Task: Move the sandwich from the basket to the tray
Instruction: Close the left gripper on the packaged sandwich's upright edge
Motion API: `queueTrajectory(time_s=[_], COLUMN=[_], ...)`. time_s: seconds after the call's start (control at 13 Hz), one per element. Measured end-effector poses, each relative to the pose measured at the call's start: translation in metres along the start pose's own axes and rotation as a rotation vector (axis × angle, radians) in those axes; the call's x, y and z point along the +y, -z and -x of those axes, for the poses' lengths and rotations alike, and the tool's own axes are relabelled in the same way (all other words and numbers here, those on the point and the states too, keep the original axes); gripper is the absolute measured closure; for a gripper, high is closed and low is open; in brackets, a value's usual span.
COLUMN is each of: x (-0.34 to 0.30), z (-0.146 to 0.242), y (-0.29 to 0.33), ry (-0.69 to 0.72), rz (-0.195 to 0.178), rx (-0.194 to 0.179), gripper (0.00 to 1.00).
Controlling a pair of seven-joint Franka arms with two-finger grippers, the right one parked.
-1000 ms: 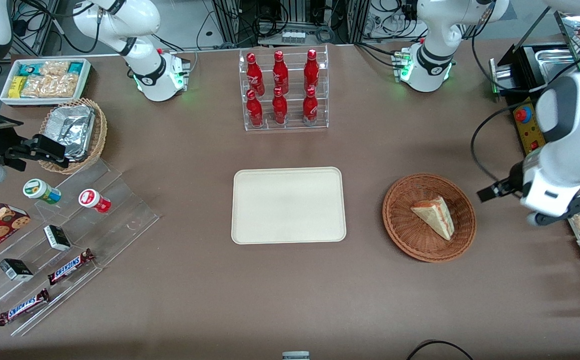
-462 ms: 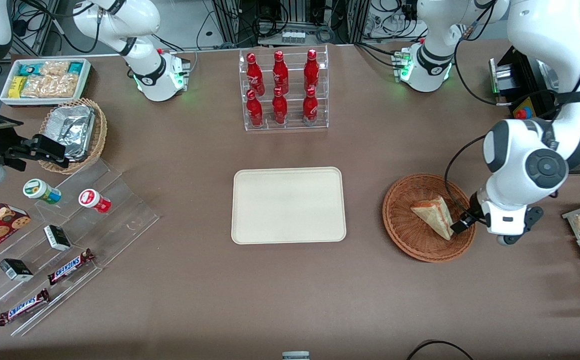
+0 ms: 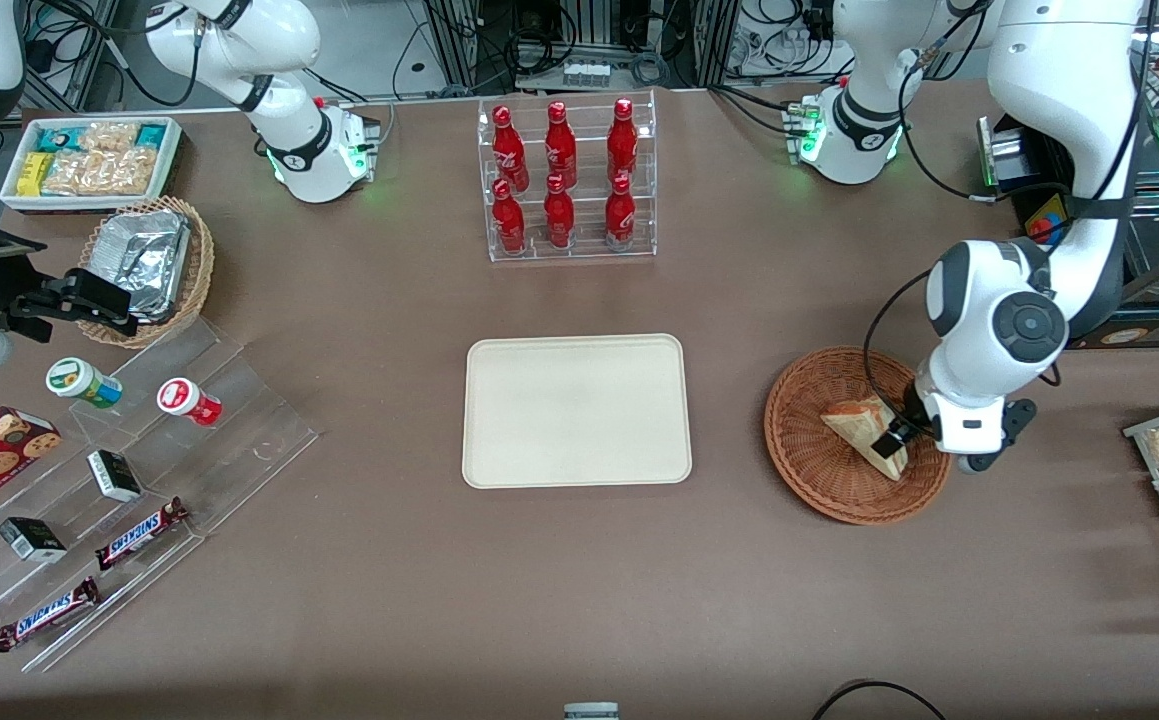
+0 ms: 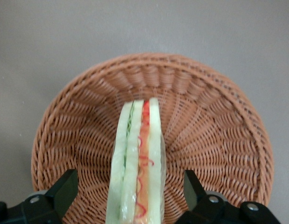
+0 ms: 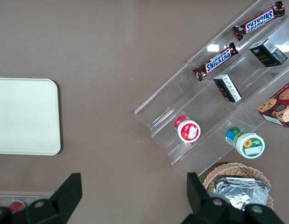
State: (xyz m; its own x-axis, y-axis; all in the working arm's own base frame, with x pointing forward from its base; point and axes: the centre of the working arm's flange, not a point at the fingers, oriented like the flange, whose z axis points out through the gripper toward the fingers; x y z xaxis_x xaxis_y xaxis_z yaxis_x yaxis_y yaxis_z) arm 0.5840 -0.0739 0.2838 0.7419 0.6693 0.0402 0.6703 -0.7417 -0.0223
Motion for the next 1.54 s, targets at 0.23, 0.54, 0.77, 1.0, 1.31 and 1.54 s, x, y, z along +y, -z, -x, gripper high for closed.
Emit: queueTrajectory(time_s=[0.23, 0.54, 0.77, 1.0, 1.31, 1.54], x=[-0.002, -0.012, -0.012, -0.009, 0.003, 0.025], z=[0.012, 0.028, 0.030, 0.028, 0.024, 0.034], y=[-0.003, -0.026, -0.027, -0.019, 0.007, 0.068], ry=[0.001, 0.003, 0.019, 0.027, 0.018, -0.027], rz=[0.004, 0.022, 0.025, 0.038, 0.007, -0.028], rx=[0.001, 0.011, 0.012, 0.022, 0.004, -0.014], gripper=[0.00, 0.00, 0.04, 0.40, 0.73, 0.81])
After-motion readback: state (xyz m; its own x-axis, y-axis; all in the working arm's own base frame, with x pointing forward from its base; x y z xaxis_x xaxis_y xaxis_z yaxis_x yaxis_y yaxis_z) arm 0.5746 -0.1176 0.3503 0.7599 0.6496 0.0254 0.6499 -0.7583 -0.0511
